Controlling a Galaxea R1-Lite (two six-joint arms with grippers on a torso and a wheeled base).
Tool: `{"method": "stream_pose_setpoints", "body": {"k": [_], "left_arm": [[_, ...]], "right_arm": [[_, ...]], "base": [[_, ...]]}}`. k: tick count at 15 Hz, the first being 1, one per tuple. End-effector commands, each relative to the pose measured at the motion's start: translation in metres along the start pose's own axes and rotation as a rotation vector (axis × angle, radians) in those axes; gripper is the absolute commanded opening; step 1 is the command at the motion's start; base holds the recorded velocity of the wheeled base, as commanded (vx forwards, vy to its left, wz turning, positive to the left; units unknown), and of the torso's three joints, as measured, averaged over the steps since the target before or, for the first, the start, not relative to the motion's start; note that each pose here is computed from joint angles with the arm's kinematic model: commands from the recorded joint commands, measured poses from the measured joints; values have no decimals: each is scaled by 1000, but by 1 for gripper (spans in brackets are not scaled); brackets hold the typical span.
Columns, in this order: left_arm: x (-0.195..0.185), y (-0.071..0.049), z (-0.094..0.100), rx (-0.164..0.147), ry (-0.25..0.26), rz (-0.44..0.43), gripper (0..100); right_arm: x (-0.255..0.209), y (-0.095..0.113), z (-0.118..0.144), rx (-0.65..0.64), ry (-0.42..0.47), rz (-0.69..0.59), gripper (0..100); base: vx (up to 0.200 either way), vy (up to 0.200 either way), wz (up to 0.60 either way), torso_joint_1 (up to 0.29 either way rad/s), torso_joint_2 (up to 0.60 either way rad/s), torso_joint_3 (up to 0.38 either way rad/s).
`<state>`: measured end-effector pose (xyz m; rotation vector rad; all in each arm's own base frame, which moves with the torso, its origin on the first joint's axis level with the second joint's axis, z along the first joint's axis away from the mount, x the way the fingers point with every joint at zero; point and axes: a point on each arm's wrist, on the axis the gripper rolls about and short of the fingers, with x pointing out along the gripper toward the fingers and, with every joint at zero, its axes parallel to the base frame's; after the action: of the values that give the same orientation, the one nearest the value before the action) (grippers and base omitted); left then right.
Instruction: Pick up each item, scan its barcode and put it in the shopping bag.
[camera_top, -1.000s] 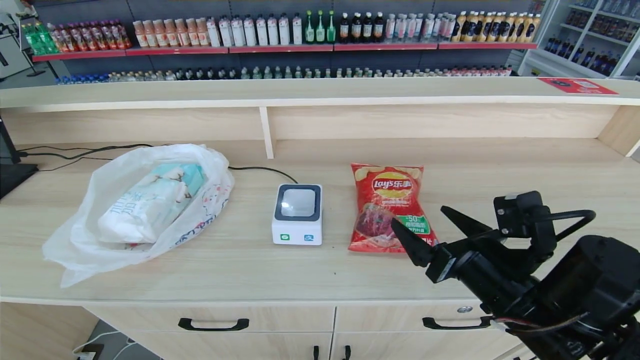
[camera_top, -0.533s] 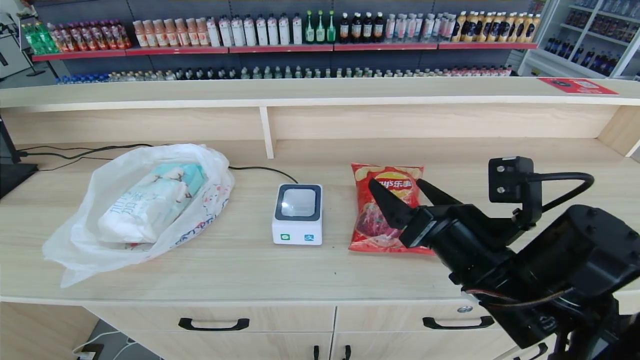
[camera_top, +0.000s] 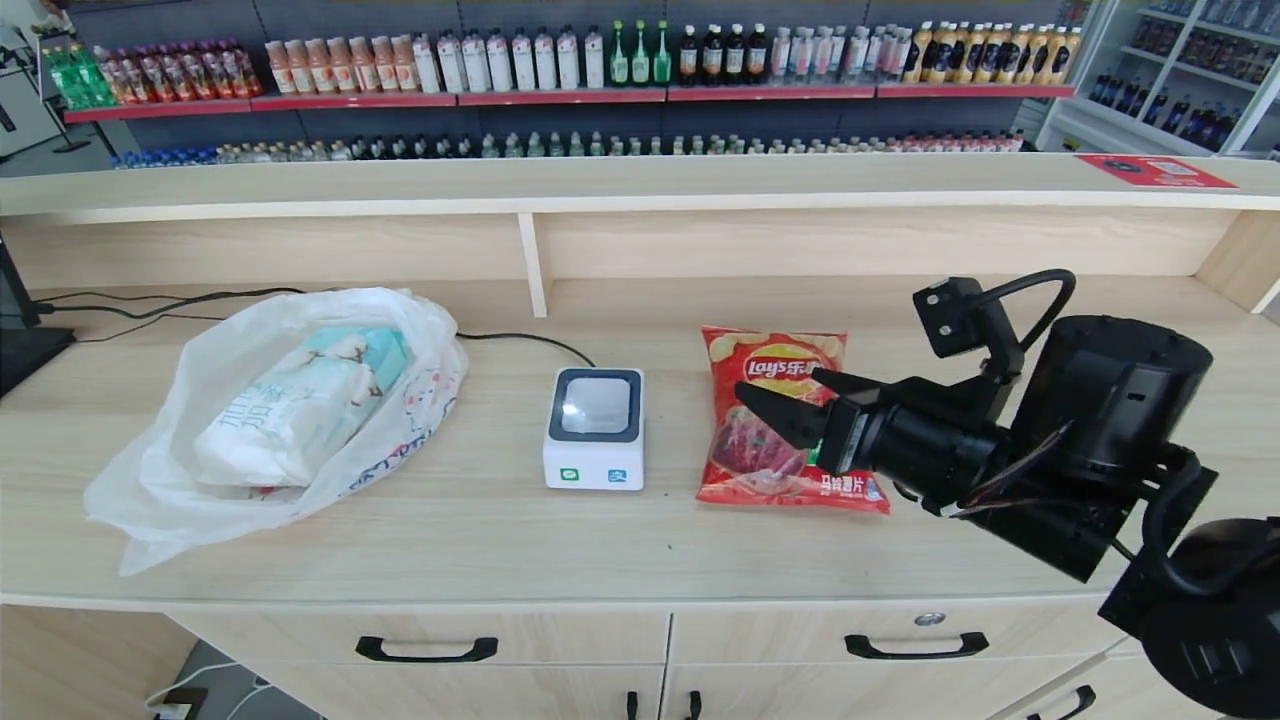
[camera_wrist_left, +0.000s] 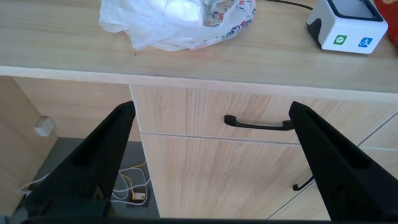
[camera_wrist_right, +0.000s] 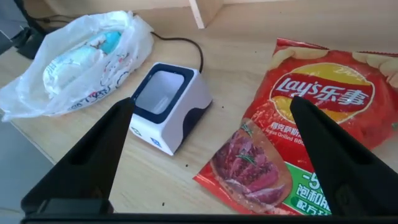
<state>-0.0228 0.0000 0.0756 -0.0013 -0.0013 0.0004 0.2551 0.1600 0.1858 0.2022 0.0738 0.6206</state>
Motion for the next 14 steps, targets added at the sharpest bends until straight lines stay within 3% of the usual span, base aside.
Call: {"method": "stream_pose_setpoints", "body": {"k": [1,2,5,8,14], "left_arm": [[0,0,0,0,1,1,100],[0,0,0,0,1,1,100],[0,0,0,0,1,1,100],[0,0,0,0,1,0,100],[0,0,0,0,0,1,100]], "right_arm": [[1,-2,14,13,-20,-11,100],[7,-4,12,26,28,-42,100],[35,-11,7,27,64,-239,100],[40,-17,-1,-37,185,-379,100],[37,-17,0,-37,237,-398,100]], "base": [[0,0,0,0,0,0],[0,0,0,0,0,0],[0,0,0,0,0,0],[0,0,0,0,0,0],[0,0,0,0,0,0]]}}
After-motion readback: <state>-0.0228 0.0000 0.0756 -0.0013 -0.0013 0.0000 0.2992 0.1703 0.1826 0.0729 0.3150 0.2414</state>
